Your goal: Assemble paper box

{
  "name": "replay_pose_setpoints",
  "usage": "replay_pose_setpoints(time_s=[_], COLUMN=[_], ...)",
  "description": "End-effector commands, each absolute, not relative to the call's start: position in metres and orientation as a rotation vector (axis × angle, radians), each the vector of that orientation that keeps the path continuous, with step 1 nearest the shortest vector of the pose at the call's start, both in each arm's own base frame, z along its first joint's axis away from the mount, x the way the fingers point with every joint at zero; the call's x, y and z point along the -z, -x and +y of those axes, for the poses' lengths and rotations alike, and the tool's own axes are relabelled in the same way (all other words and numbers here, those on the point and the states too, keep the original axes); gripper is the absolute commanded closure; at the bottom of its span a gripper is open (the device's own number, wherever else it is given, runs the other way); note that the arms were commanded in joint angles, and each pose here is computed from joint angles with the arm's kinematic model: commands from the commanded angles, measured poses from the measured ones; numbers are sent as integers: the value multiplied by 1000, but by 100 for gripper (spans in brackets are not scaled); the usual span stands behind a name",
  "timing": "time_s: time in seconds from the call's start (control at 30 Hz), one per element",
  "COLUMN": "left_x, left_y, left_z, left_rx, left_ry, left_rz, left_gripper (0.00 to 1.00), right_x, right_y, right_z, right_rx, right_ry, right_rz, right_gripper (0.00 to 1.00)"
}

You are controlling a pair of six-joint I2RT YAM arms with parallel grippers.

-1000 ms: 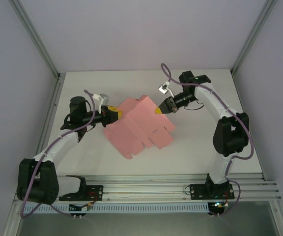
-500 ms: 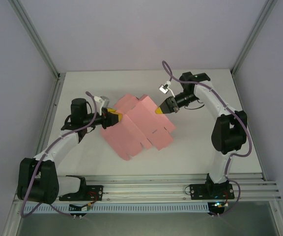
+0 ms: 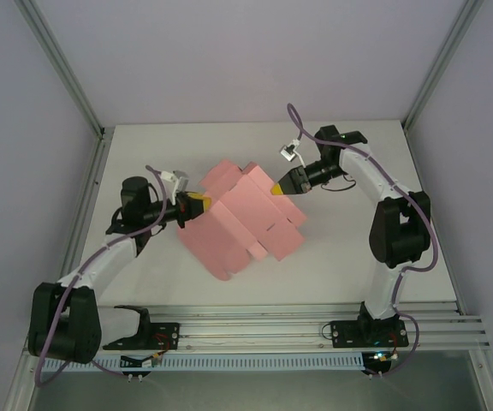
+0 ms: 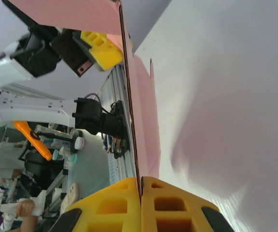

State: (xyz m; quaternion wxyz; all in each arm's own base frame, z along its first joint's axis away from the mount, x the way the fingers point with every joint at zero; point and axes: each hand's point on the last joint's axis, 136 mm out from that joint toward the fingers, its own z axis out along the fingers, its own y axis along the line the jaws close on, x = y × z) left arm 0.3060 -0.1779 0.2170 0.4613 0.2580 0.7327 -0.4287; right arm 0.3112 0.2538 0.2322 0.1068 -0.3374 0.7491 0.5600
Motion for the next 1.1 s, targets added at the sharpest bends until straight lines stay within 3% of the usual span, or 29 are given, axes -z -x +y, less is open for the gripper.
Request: replay_pose_setpoints(time_s=[0.0, 0.17, 0.3, 0.77, 0.93, 1.07], left_x=[-218, -222, -199, -154, -133, -123], left_y=[-306, -306, -311, -319, -321, -320], left_z=[-167, -171, -187, -247, -278, -303], left_rx=[1014, 950, 636, 154, 225, 72], left_ry=[-547, -551, -676, -920, -937, -1015], left_rz=[1789, 1797, 1915, 1905, 1925, 1803], left_gripper=[100, 100, 100, 100, 100, 100], right_x=[-252, -250, -240, -207, -189, -186], right_y=[-329, -330, -324, -322, -322, -322], right_z=[249, 251, 261, 275, 275, 277], right_rx=[-1738, -1721, -1640, -1307, -1133, -1134], right_ry=[882, 886, 935, 928, 966, 956], right_rz=[2123, 2137, 2206, 2392, 2424, 2435], right_gripper=[100, 100, 100, 100, 100, 100])
